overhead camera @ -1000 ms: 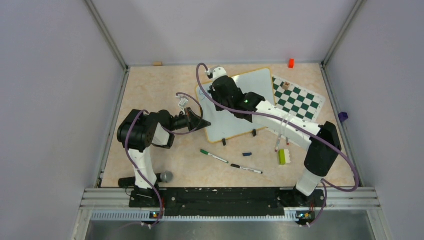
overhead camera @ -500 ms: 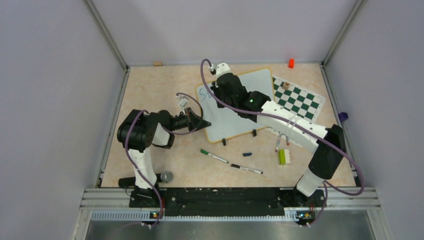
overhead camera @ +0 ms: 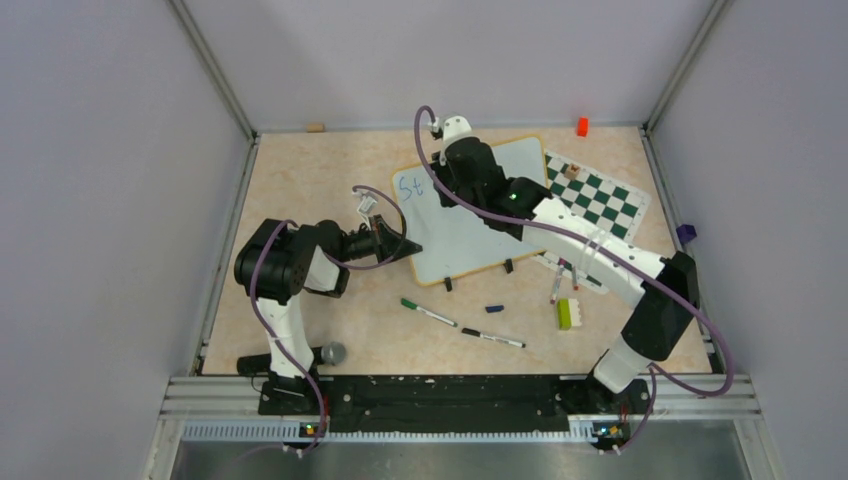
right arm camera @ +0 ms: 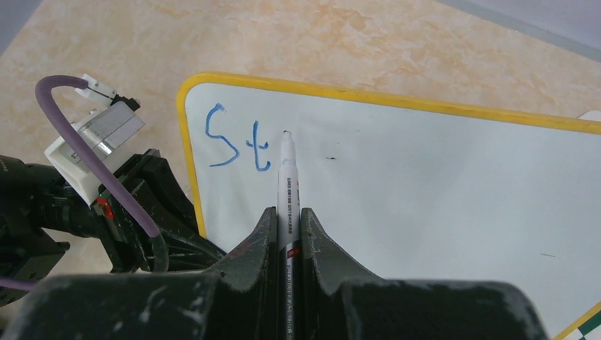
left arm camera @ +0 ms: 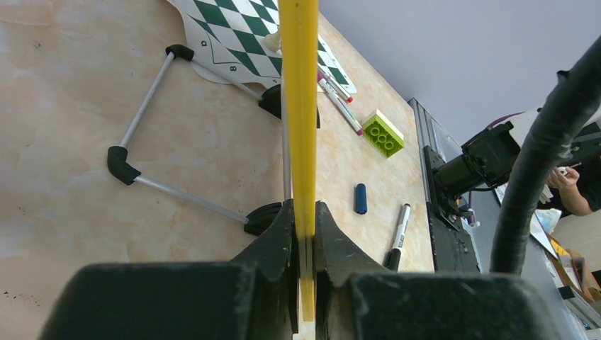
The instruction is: Write a sentence on the whiteboard
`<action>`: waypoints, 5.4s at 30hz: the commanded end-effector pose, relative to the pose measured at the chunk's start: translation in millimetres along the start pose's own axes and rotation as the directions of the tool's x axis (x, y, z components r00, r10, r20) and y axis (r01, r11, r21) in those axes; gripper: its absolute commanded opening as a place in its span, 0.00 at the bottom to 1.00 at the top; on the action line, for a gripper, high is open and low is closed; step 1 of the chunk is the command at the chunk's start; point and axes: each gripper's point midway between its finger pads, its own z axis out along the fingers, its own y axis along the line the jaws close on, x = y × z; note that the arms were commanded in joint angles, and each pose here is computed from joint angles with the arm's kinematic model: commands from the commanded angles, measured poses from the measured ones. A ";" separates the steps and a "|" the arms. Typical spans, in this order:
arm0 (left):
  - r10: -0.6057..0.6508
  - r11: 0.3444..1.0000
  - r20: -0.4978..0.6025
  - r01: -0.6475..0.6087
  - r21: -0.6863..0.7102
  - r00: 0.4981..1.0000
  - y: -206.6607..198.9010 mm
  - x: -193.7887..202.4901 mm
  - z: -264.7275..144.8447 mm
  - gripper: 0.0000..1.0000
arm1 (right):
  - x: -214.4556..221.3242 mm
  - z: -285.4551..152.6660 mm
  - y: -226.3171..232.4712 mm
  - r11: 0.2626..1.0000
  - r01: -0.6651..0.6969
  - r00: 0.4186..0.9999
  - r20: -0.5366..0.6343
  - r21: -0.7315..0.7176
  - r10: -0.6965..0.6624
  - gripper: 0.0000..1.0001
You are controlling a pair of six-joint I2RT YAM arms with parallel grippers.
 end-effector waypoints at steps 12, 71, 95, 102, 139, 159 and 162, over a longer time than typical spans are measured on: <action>0.148 0.985 -0.020 -0.146 0.096 0.989 -17.5 3.2 3.1 0.00 | 4.4 8.1 2.4 1.000 0.012 1.000 -0.025 -0.013 -0.013 0.00; 0.151 0.984 -0.021 -0.148 0.099 0.988 -17.8 3.2 3.1 0.00 | 30.8 4.3 -12.3 1.000 0.021 0.993 -0.115 0.012 -0.019 0.00; 0.153 0.984 -0.022 -0.150 0.100 0.988 -18.9 3.2 2.7 0.00 | 16.0 11.6 -11.5 1.000 0.022 0.996 -0.091 0.023 -0.019 0.00; 0.152 0.984 -0.022 -0.149 0.100 0.988 -18.5 3.3 2.8 0.00 | 9.5 14.5 -11.5 0.999 0.020 0.997 -0.080 0.029 -0.018 0.00; 0.154 0.983 -0.021 -0.151 0.100 0.988 -19.0 3.0 2.7 0.00 | -12.3 -14.8 -26.7 0.999 -0.038 0.999 -0.002 -0.017 0.038 0.00; 0.157 0.983 -0.021 -0.154 0.102 0.987 -19.8 3.1 2.7 0.00 | 5.3 6.9 -27.7 1.000 -0.009 0.998 -0.067 0.012 0.010 0.00; 0.157 0.983 -0.021 -0.155 0.101 0.987 -19.4 3.0 2.6 0.00 | 7.4 7.9 -28.3 1.000 -0.007 0.997 -0.073 0.016 0.008 0.00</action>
